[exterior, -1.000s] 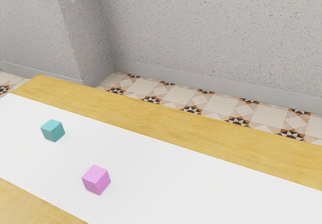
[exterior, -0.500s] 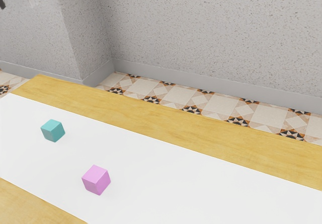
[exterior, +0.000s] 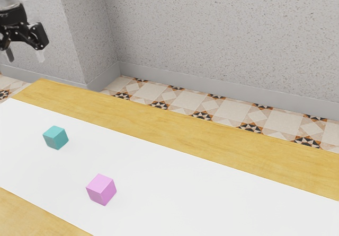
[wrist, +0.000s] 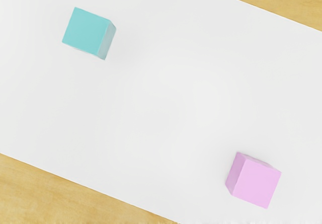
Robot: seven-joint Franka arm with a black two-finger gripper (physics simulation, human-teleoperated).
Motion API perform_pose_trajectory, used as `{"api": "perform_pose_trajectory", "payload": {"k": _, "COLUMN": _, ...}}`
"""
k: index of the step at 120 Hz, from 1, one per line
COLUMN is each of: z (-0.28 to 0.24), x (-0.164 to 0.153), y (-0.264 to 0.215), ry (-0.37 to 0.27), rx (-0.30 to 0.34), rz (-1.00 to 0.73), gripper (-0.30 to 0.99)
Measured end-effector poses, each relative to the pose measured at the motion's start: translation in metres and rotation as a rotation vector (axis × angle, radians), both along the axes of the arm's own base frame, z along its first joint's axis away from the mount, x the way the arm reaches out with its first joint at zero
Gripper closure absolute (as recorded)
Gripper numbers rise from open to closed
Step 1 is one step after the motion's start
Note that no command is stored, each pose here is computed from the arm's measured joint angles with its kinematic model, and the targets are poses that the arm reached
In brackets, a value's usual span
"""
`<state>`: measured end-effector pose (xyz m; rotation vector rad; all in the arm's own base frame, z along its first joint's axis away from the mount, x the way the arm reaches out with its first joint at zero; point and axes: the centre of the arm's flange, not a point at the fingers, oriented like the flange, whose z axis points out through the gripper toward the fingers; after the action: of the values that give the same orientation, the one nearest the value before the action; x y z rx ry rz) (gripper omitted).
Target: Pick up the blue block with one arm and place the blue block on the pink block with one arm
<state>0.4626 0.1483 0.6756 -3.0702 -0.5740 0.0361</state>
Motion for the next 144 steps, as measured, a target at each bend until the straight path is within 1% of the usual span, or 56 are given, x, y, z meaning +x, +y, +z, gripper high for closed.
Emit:
{"api": "perform_pose_trajectory", "payload": {"k": 7, "z": -0.051, "x": 0.003, "y": 0.004, "ry": 0.032, "rx": -0.001, "rz": 0.003, "gripper": 0.0}}
{"api": "perform_pose_trajectory", "payload": {"k": 18, "z": -0.104, "x": 0.015, "y": 0.008, "ry": 0.027, "rx": 0.013, "rz": -0.003, "gripper": 0.0}}
{"api": "perform_pose_trajectory", "payload": {"k": 31, "z": -0.144, "x": 0.03, "y": 0.015, "ry": 0.002, "rx": 0.031, "rz": -0.001, "gripper": 0.0}}
{"api": "perform_pose_trajectory", "payload": {"k": 45, "z": -0.175, "x": 0.041, "y": 0.021, "ry": -0.039, "rx": 0.079, "rz": -0.037, "gripper": 0.0}}
{"api": "perform_pose_trajectory", "payload": {"k": 58, "z": -0.211, "x": 0.049, "y": 0.037, "ry": -0.051, "rx": 0.095, "rz": -0.06, "gripper": 0.0}}
{"api": "perform_pose_trajectory", "payload": {"k": 79, "z": -0.239, "x": 0.054, "y": 0.069, "ry": -0.075, "rx": 0.122, "rz": -0.088, "gripper": 0.0}}
{"api": "perform_pose_trajectory", "payload": {"k": 91, "z": -0.25, "x": 0.053, "y": 0.085, "ry": -0.076, "rx": 0.135, "rz": -0.107, "gripper": 0.0}}
{"api": "perform_pose_trajectory", "payload": {"k": 109, "z": -0.258, "x": 0.057, "y": 0.089, "ry": -0.076, "rx": 0.151, "rz": -0.165, "gripper": 0.0}}
{"api": "perform_pose_trajectory", "payload": {"k": 125, "z": -0.276, "x": 0.062, "y": 0.088, "ry": -0.053, "rx": 0.149, "rz": -0.222, "gripper": 0.0}}
{"api": "perform_pose_trajectory", "payload": {"k": 144, "z": -0.3, "x": 0.054, "y": 0.12, "ry": -0.015, "rx": 0.14, "rz": -0.224, "gripper": 0.0}}
